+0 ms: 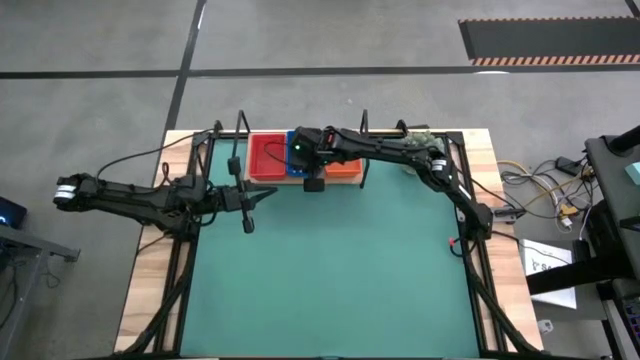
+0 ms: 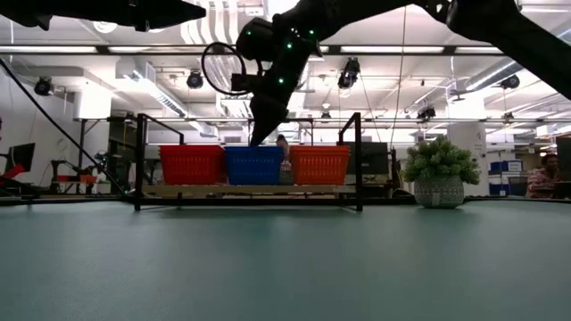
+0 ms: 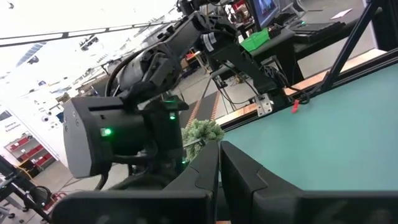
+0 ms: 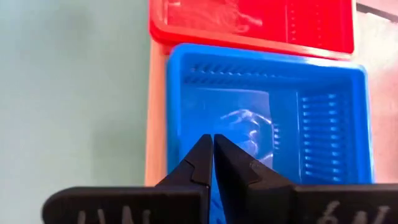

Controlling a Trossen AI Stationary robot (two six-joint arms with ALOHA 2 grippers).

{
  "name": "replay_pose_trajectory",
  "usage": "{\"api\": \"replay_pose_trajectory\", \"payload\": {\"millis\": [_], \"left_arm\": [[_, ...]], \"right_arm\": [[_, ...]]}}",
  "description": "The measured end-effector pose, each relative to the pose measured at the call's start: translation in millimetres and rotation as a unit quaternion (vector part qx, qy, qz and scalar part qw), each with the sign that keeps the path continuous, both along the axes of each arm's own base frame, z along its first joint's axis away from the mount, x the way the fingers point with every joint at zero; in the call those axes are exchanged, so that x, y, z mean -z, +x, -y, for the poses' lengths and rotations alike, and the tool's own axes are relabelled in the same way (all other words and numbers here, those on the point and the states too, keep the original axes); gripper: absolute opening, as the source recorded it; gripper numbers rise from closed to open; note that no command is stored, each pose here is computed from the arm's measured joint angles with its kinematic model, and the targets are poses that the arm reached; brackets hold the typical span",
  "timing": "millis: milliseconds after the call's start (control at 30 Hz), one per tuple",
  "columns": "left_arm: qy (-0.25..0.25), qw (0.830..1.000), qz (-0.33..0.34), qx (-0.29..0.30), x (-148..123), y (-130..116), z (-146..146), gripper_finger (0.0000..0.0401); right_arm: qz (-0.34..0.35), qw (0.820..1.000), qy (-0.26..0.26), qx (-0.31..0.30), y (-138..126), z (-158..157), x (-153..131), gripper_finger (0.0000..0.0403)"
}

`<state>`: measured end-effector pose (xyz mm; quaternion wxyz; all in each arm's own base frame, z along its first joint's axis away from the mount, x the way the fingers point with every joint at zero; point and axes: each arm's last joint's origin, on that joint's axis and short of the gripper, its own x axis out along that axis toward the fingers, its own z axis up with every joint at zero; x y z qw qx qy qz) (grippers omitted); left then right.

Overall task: Stack baskets on shelf by color
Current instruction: Adjust the blue bins on the shelf, then return to Home Position

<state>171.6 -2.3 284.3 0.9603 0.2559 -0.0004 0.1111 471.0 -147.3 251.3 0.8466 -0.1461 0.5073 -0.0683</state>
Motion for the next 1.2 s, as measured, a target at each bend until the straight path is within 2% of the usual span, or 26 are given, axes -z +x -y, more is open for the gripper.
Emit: {"api": "replay_pose_trajectory", "payload": {"millis": [800, 933, 1100, 1200], "left_arm": [[0.000, 1.000, 0.011, 0.001, -2.7, -0.1, 0.2, 0.0000], [0.003, 1.000, -0.004, 0.000, -0.3, -1.0, 0.1, 0.0000], [0.001, 0.998, -0.067, 0.012, 8.7, -19.5, -0.4, 0.0000], [-0.025, 0.995, -0.085, 0.055, 11.2, -32.3, 1.3, 0.0000]], "right_arm": [[-0.001, 1.000, 0.013, -0.005, 3.1, -12.8, 3.6, 0.0008], [0.001, 1.000, 0.023, -0.001, -1.1, -16.4, -4.6, 0.0008], [0.008, 0.998, 0.056, -0.037, -21.3, -48.6, -29.4, 0.0008], [0.030, 0.996, 0.056, -0.064, -39.0, -79.2, -35.4, 0.0008]]}}
